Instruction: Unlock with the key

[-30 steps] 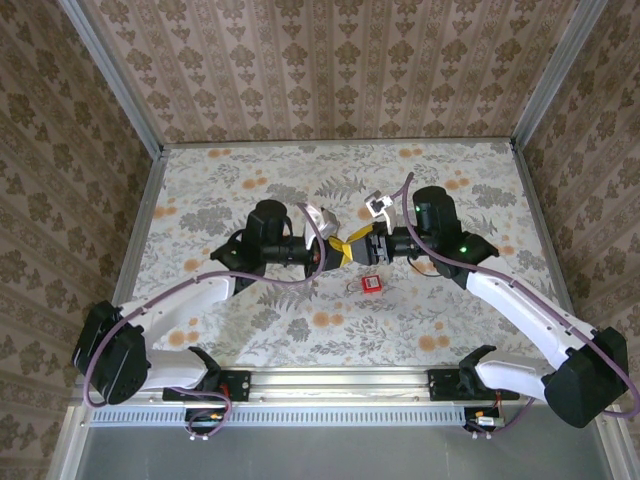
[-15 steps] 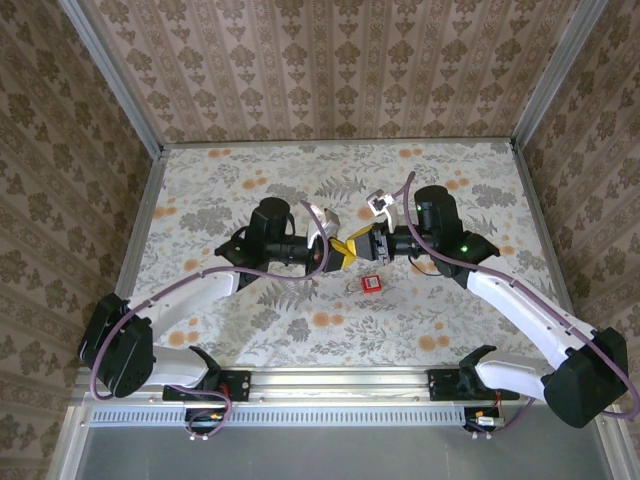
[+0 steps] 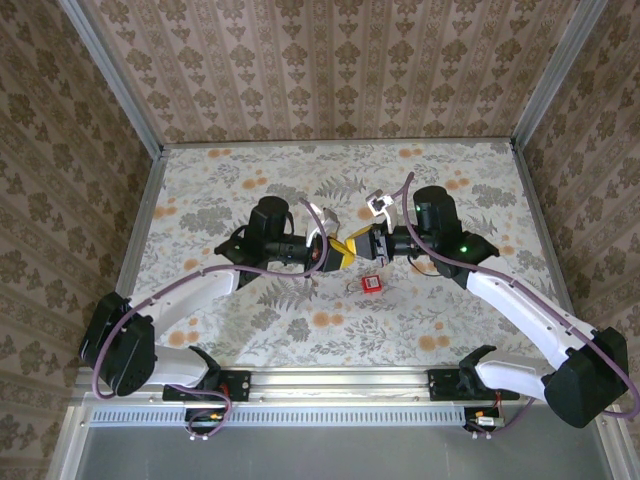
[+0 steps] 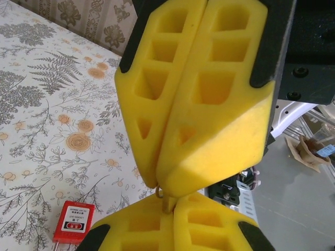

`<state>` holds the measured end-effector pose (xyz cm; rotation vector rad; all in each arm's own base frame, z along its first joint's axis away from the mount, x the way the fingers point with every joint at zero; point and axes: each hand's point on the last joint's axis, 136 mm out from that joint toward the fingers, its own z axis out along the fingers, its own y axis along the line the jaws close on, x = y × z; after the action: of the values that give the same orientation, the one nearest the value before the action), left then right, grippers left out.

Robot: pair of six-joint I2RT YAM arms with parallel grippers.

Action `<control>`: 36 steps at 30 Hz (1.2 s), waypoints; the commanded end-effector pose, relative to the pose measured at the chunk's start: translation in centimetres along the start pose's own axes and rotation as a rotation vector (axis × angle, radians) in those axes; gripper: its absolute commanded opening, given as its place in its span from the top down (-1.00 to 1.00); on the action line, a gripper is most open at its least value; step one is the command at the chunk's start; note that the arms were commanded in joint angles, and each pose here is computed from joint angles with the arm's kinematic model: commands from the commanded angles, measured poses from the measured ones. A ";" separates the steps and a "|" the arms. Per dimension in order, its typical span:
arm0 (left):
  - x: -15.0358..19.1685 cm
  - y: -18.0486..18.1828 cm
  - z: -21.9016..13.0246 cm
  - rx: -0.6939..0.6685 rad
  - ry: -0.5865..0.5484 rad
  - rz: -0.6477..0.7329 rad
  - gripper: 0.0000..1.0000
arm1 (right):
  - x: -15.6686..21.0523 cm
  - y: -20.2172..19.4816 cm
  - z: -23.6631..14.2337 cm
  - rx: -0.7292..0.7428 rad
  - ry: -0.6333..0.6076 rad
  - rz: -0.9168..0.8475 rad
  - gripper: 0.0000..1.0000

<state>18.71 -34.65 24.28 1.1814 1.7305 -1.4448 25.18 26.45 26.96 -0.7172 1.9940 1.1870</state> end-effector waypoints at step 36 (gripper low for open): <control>7.5 9.6 4.8 -0.713 0.602 0.322 -0.57 | 2.5 -11.0 -13.6 0.883 -0.294 0.195 1.00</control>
<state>23.66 -38.53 15.16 1.2680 2.0458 -0.4838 28.61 11.31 23.74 0.0051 2.0812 0.4262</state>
